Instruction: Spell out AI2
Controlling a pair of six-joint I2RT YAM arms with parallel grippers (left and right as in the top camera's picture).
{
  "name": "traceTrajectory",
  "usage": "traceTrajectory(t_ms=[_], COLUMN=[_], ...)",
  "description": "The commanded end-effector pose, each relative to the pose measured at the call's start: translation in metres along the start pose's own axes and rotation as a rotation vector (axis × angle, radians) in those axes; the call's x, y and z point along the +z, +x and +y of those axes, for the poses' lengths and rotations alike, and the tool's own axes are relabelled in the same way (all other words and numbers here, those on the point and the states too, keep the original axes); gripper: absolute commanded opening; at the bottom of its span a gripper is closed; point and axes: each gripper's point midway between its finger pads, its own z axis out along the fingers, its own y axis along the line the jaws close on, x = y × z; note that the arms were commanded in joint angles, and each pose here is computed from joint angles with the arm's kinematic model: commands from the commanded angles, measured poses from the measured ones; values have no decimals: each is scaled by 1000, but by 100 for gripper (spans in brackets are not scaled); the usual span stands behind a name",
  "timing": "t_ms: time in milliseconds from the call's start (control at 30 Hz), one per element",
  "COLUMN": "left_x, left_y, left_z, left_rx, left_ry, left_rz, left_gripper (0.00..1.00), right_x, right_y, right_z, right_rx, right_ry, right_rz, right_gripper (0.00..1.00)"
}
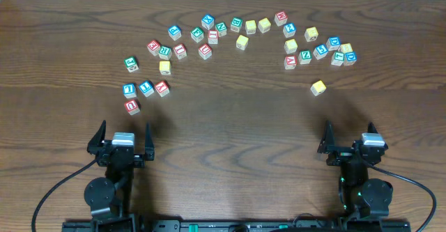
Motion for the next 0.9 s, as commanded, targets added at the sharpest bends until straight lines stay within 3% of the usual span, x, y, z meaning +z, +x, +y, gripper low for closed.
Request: traceTrajectory(t_ms=[0, 233, 533, 867], left_x=[0, 0, 7, 29], left_y=[10, 6, -33, -83], left_z=[-6, -2, 4, 12], left_rx=[-37, -129, -138, -189], left_ry=[27, 7, 32, 100], left_rz=[29, 35, 81, 290], left_gripper=[98, 97, 98, 98], right_x=[0, -2, -2, 23], right_y=[-4, -9, -33, -65], right_z=[7, 23, 30, 42], right_rx=[17, 16, 15, 22], right_ry=[-35, -131, -160, -206], right_rz=[-16, -30, -25, 104], right_gripper=[99, 99, 99, 99])
